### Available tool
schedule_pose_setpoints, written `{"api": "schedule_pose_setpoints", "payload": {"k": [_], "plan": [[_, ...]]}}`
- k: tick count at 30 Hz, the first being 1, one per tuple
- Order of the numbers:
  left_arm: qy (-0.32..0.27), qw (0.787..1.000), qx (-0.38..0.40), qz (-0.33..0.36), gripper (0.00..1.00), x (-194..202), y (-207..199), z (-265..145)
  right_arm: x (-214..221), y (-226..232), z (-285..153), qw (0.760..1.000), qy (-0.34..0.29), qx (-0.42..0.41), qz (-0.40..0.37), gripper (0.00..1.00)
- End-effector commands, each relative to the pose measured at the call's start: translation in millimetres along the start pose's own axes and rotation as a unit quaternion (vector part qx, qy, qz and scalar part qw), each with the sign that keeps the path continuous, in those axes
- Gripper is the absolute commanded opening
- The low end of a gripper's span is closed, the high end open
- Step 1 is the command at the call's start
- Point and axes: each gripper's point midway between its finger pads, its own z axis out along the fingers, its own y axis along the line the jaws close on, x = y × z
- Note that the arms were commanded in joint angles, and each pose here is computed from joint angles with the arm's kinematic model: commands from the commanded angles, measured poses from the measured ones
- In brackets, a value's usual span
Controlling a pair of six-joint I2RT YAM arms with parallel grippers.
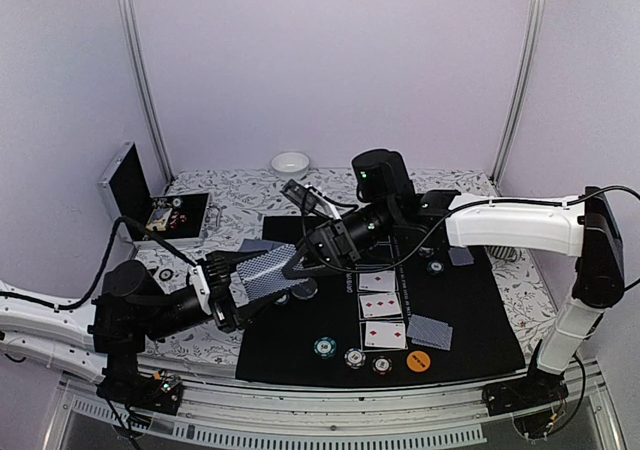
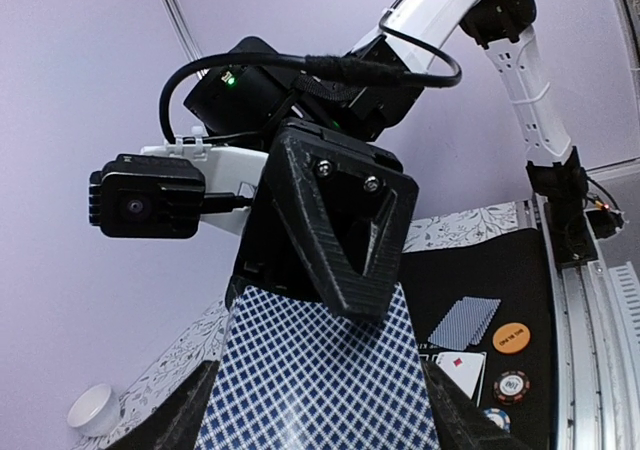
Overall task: Distribute texas hold em gaming equipment
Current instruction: Pass from the left arm to the right, then pick up the all-in button from the center of the board.
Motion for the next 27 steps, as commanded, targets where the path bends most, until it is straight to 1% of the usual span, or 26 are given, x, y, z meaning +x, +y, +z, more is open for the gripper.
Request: {"api": "schedule_pose_setpoints", "payload": {"k": [1,3,6,8,9,10,11,12,13,14,15,17,20,21,23,24,27], "plan": [[-0.035,0.999,0.000,0.001,0.62,-21.1,0.7,-1.7,-7.8,11.8,2.1,0.999,0.006,-0.033,0.002,0.54],[-0.035,0.999,-0.002,0.000,0.62,-20.6,1.6,-2.6,-7.1,10.0,2.9,0.999,0.008,-0.033,0.012,0.46],[-0.030,1.000,-0.003,0.000,0.62,-19.3,1.9,-1.9,-5.8,7.5,4.1,0.999,0.010,-0.032,0.023,0.31],[-0.027,1.000,0.001,0.000,0.63,-18.1,0.5,-1.3,-6.5,7.2,3.7,0.999,0.009,-0.032,0.026,0.18],[-0.027,1.000,0.002,0.000,0.62,-18.0,0.1,-1.2,-7.5,6.7,2.7,0.999,0.008,-0.030,0.031,0.09],[-0.025,1.000,0.003,0.000,0.62,-17.2,-0.4,-0.9,-8.6,4.5,0.8,0.999,0.005,-0.027,0.034,0.04],[-0.026,1.000,0.002,-0.001,0.64,-17.7,0.0,-1.0,-9.7,2.7,-1.5,0.999,0.002,-0.023,0.039,0.03],[-0.026,1.000,0.000,-0.007,0.73,-18.3,1.0,-1.0,-10.9,0.2,-3.7,0.999,-0.001,-0.017,0.044,0.02],[-0.025,1.000,-0.002,-0.013,0.86,-18.3,1.8,-1.2,-12.1,-2.9,-6.9,0.999,-0.005,-0.011,0.048,0.02],[-0.025,0.999,-0.006,-0.019,0.96,-19.4,3.6,-1.1,-13.9,-5.3,-11.2,0.999,-0.011,-0.004,0.051,0.02],[-0.024,0.999,-0.010,-0.026,0.98,-20.2,5.9,-1.1,-16.1,-8.6,-17.1,0.998,-0.018,0.004,0.053,0.02],[-0.020,0.998,-0.029,-0.048,0.98,-23.0,14.4,-1.2,-19.6,-18.9,-32.6,0.997,-0.036,0.029,0.063,0.02],[0.013,0.993,-0.081,-0.090,0.98,-21.2,36.5,-1.1,-26.0,-39.9,-69.8,0.990,-0.075,0.086,0.079,0.02],[0.033,0.988,-0.104,-0.104,0.98,-16.8,45.5,-1.9,-29.2,-50.1,-89.7,0.985,-0.097,0.115,0.081,0.02],[0.078,0.980,-0.129,-0.128,0.98,-5.1,55.7,-3.4,-32.7,-56.1,-125.1,0.977,-0.131,0.151,0.076,0.02],[0.086,0.975,-0.142,-0.146,0.98,-4.8,62.6,-3.9,-28.6,-63.2,-139.8,0.972,-0.142,0.167,0.082,0.02],[0.151,0.952,-0.190,-0.189,0.98,19.3,83.2,-11.2,-24.2,-68.4,-184.7,0.956,-0.179,0.216,0.079,0.02]]}}
